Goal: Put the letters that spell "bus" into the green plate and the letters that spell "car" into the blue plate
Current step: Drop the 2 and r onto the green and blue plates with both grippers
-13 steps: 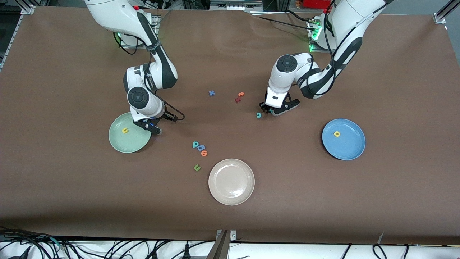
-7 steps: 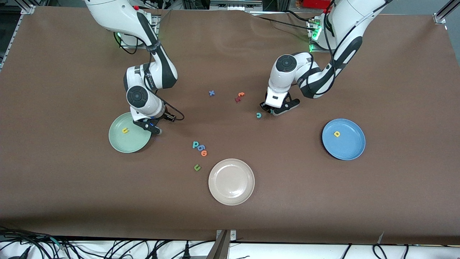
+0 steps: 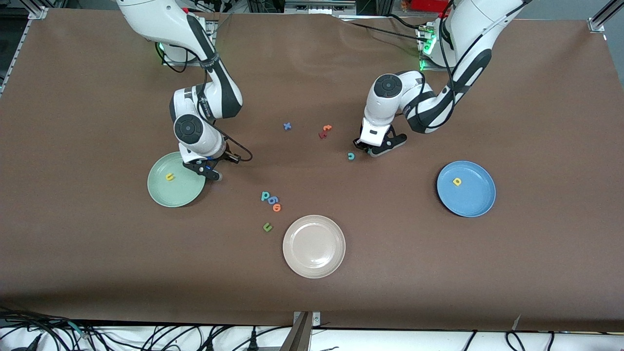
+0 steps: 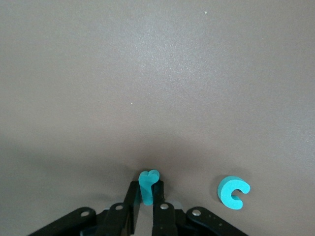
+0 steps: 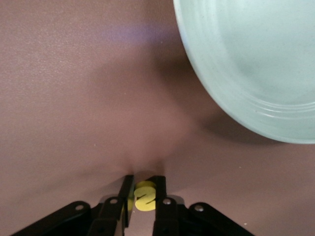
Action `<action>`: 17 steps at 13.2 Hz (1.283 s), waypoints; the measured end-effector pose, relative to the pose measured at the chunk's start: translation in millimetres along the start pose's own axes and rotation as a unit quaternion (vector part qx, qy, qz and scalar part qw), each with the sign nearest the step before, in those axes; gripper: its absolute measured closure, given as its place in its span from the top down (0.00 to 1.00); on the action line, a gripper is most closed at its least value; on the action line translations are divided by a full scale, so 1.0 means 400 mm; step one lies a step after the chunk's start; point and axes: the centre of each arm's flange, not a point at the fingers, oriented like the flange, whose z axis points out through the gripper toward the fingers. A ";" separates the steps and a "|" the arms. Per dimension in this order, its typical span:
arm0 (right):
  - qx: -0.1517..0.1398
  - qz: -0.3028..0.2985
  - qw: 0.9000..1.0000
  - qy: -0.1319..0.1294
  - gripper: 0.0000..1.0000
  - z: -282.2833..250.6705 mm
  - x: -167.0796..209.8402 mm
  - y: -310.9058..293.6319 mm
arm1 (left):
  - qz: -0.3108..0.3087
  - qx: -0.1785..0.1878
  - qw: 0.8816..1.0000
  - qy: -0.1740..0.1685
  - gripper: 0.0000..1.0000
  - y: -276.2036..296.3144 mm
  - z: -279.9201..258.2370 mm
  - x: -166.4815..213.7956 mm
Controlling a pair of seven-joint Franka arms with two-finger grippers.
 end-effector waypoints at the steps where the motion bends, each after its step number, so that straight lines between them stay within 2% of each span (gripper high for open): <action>1: 0.000 0.000 1.000 0.000 0.21 0.001 0.000 0.001 | 0.000 0.000 1.000 0.000 0.14 0.000 0.000 0.000; 5: 0.000 0.000 1.000 -0.001 0.21 -0.005 -0.001 0.000 | 0.000 0.000 1.000 0.000 0.11 0.000 0.000 0.000; 9: 0.000 0.000 1.000 -0.021 0.21 -0.105 0.014 0.005 | 0.000 0.000 1.000 0.000 0.11 0.000 0.000 0.000; 12: -0.003 -0.013 0.999 -0.040 0.21 -0.214 0.094 0.074 | 0.000 0.000 1.000 0.000 0.11 0.000 0.000 0.000; 14: -0.002 -0.034 0.999 -0.041 0.21 -0.257 0.159 0.145 | 0.000 0.002 1.000 0.001 0.11 0.001 -0.001 0.002; 17: -0.003 -0.076 0.996 -0.039 0.21 -0.261 0.239 0.255 | 0.010 0.040 0.999 0.011 0.11 0.011 -0.009 0.054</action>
